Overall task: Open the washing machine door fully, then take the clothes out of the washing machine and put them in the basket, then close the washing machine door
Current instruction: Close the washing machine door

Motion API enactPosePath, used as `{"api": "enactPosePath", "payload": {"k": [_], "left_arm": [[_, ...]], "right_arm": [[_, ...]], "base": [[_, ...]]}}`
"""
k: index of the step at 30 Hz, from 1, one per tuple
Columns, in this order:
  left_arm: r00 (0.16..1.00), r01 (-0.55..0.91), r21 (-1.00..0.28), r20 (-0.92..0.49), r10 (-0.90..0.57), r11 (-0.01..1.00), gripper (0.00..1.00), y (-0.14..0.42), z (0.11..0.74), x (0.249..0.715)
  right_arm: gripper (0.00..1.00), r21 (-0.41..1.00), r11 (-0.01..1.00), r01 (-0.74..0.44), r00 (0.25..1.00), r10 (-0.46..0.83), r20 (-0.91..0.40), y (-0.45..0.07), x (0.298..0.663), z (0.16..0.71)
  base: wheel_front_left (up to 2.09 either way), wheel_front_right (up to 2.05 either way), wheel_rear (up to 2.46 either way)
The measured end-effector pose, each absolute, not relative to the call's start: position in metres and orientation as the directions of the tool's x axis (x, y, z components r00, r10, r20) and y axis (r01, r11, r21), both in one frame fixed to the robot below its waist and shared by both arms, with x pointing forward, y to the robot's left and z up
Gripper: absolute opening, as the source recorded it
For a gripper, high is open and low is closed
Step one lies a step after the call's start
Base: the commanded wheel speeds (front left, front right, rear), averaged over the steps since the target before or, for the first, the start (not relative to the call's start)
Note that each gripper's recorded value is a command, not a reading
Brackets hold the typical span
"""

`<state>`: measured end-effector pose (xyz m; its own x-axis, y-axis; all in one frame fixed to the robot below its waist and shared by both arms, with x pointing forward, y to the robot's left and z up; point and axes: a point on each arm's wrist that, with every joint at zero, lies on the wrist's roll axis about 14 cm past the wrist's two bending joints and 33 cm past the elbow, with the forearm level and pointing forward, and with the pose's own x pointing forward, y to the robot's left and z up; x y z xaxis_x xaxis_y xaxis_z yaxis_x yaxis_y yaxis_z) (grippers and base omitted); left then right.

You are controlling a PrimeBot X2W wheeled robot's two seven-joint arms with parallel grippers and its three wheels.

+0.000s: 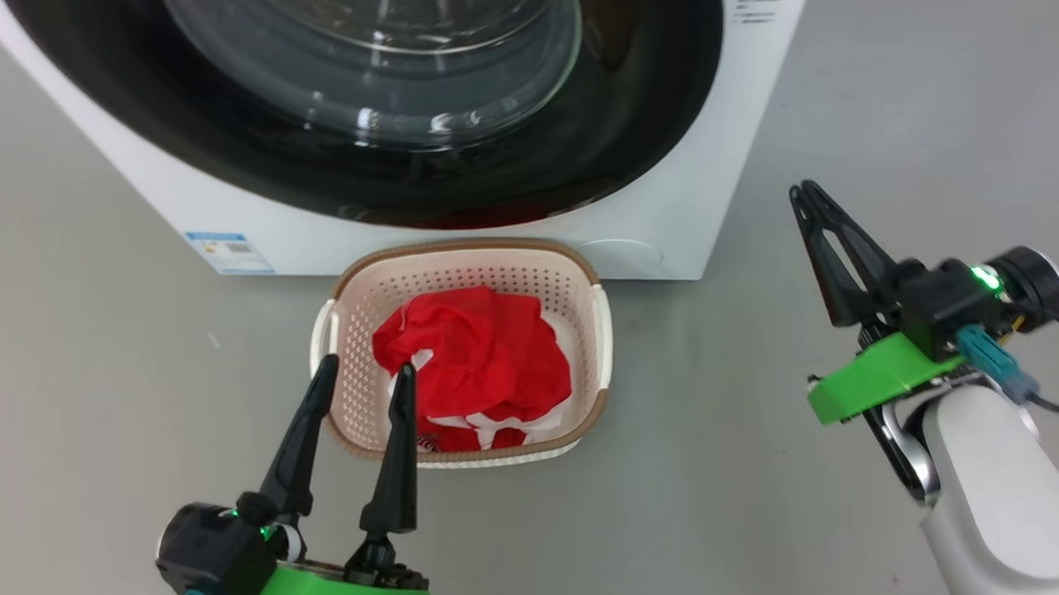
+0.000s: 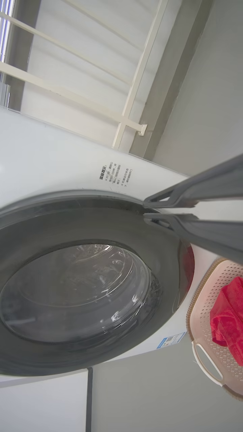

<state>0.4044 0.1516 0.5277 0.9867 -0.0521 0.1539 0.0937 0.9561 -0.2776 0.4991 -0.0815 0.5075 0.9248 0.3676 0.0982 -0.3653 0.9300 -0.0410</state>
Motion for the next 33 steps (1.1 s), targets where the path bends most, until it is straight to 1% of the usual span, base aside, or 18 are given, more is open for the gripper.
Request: {"api": "enactPosePath", "payload": {"k": [2,7,13,19,20,25,33], "left_arm": [[0.986,0.109,-0.272,0.155,-0.068,0.956,1.00,0.147,0.528,0.406],[0.981,0.133,-0.273,0.172,-0.087,0.953,1.00,0.138,0.533,0.408],[0.975,0.164,-0.278,0.189,-0.114,0.947,1.00,0.128,0.539,0.411],[0.975,0.166,-0.273,0.190,-0.116,0.948,1.00,0.127,0.539,0.409],[0.972,0.171,-0.266,0.201,-0.119,0.949,1.00,0.126,0.543,0.409],[0.971,0.171,-0.250,0.204,-0.121,0.953,1.00,0.126,0.545,0.401],[0.966,0.171,-0.223,0.232,-0.118,0.960,1.00,0.129,0.555,0.388]], "right_arm": [[0.80,-0.033,0.943,-0.332,0.937,0.333,0.107,-0.094,0.491,0.510],[0.86,-0.014,0.973,-0.229,0.966,0.229,0.117,-0.129,0.469,0.513],[0.87,-0.004,0.992,-0.122,0.984,0.122,0.130,-0.164,0.444,0.518],[0.91,-0.009,0.997,-0.075,0.986,0.075,0.149,-0.180,0.423,0.525],[0.95,-0.011,0.998,-0.065,0.986,0.066,0.156,-0.183,0.416,0.528],[1.00,-0.008,0.999,-0.044,0.985,0.045,0.167,-0.190,0.397,0.533],[1.00,0.000,1.000,-0.013,0.979,0.013,0.204,-0.200,0.371,0.545]], "base": [[0.00,0.00,0.00],[0.00,0.00,0.00],[0.00,0.00,0.00],[0.00,0.00,0.00],[0.00,0.00,0.00],[0.00,0.00,0.00],[0.00,0.00,0.00]]}}
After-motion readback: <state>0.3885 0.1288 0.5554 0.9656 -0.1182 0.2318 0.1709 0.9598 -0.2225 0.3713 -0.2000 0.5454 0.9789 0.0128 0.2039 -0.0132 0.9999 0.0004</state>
